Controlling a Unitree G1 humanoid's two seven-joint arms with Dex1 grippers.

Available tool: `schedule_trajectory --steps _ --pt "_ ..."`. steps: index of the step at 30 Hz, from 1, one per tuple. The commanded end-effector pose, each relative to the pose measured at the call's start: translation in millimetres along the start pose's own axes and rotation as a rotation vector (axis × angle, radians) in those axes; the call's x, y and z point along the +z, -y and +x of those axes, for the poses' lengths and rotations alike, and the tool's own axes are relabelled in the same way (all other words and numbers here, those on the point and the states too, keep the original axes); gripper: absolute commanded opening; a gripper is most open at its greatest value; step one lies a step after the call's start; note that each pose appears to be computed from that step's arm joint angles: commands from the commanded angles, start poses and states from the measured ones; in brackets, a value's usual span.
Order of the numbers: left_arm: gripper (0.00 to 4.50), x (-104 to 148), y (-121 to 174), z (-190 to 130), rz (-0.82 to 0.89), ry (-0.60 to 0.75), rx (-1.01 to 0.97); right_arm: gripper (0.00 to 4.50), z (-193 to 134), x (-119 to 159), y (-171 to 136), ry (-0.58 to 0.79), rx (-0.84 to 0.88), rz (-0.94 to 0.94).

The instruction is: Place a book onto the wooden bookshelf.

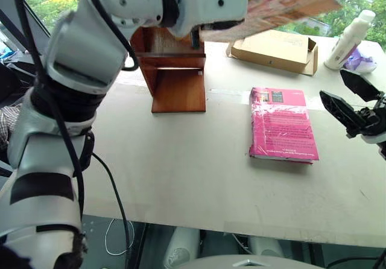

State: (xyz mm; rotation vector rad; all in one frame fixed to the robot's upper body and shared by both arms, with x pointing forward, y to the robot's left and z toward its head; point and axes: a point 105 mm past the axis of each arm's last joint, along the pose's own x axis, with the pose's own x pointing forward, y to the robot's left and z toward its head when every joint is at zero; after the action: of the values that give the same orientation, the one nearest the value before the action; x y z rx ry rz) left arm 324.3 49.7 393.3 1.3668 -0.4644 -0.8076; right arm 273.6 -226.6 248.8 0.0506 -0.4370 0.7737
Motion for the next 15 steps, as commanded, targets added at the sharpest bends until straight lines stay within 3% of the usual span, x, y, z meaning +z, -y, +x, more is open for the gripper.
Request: schedule_trajectory --steps 1,4,9,15 --pt "0.84 -14 -7 -11 0.051 -0.123 -0.014 4.50 -2 9 8 -0.006 0.020 -0.076" --pt "0.84 -65 14 -27 0.031 -0.373 -0.123 4.50 -1 11 8 -0.004 0.043 -0.090" --pt "0.84 -116 47 -44 0.026 -0.643 -0.257 4.50 -1 12 8 -0.012 0.059 -0.106" --pt "0.84 -127 67 -22 -0.048 -0.659 -0.274 4.50 -5 9 8 -0.053 0.060 -0.130"
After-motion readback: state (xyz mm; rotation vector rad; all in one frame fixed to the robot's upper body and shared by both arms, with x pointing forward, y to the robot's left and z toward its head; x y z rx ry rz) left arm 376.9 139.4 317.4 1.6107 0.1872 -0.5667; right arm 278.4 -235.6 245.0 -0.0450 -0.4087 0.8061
